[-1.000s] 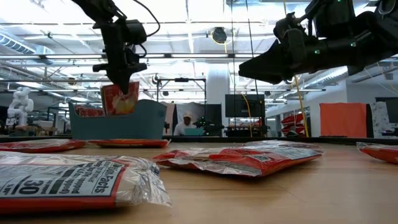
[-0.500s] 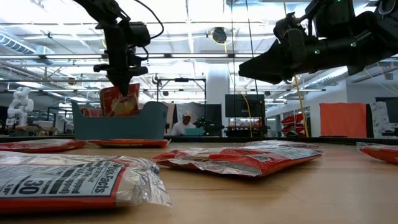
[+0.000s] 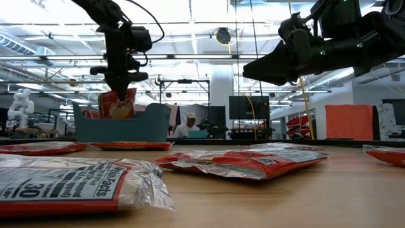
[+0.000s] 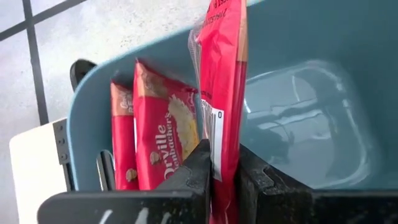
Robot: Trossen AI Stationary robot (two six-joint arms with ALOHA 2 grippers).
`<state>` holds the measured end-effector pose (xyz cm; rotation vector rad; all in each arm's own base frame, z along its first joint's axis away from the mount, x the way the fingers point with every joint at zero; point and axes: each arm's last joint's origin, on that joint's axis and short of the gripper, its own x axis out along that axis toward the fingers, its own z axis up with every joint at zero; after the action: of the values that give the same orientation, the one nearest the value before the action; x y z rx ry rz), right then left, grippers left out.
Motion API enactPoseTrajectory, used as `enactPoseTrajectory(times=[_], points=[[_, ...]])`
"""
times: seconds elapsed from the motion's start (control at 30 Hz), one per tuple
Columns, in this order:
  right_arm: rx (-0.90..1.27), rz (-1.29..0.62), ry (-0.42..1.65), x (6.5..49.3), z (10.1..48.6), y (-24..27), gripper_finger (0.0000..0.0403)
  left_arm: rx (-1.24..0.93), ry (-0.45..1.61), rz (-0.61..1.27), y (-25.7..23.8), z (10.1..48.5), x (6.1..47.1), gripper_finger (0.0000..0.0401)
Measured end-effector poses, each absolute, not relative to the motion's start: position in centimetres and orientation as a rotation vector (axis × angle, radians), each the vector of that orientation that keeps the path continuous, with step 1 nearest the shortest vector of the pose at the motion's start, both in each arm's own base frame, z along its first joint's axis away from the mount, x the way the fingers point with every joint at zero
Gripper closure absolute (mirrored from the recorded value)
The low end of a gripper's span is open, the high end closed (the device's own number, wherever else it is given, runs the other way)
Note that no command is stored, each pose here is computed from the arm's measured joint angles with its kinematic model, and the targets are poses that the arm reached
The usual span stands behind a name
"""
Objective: Sort popcorn bags into baskets
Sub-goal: Put the red popcorn bag into the blue bin, then adjust the blue bin
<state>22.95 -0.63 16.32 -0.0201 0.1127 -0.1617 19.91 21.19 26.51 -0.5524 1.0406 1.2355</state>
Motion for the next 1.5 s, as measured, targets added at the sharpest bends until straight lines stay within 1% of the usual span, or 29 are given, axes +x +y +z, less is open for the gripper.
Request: enactPoseTrajectory(times=[0.23,0.37,0.6,0.73,0.9,1.03,1.17,1.27,1.37,1.5], points=[[-0.023,-0.157,0.112,23.0,16.3,-0.5,0.0195,-0.556,1.068,1.261,21.0,24.4,19.5,0.0364],[-0.020,-0.157,0.111,23.0,16.3,-0.5,0.0195,-0.490,1.085,1.301,21.0,23.6,19.2,0.0357],[-0.022,-0.157,0.111,23.0,16.3,-0.5,0.0195,-0.464,1.063,1.325,21.0,22.1,19.1,0.0308],[-0.023,-0.157,0.112,23.0,16.3,-0.5,0.0195,-0.431,1.092,1.342,20.8,21.5,18.8,0.0278],[-0.031,-0.156,0.112,23.0,16.3,-0.5,0.0195,-0.395,1.097,1.361,20.8,21.7,18.8,0.0243],[-0.031,-0.156,0.112,23.0,16.3,-0.5,0.0195,-0.351,1.084,1.351,20.6,22.6,19.2,0.0229],[-0.029,-0.157,0.112,23.0,16.3,-0.5,0.0195,-0.311,1.044,1.301,19.9,23.5,20.4,0.0228],[-0.028,-0.159,0.112,23.0,16.3,-0.5,0.0195,-0.322,0.999,1.160,19.2,23.6,21.8,0.0238],[-0.028,-0.163,0.112,23.0,16.3,-0.6,0.0195,-0.310,0.918,1.000,18.9,23.5,23.6,0.0259],[-0.021,-0.165,0.107,23.0,16.4,-0.6,0.0195,-0.318,0.944,0.966,19.3,21.8,24.7,0.0297]])
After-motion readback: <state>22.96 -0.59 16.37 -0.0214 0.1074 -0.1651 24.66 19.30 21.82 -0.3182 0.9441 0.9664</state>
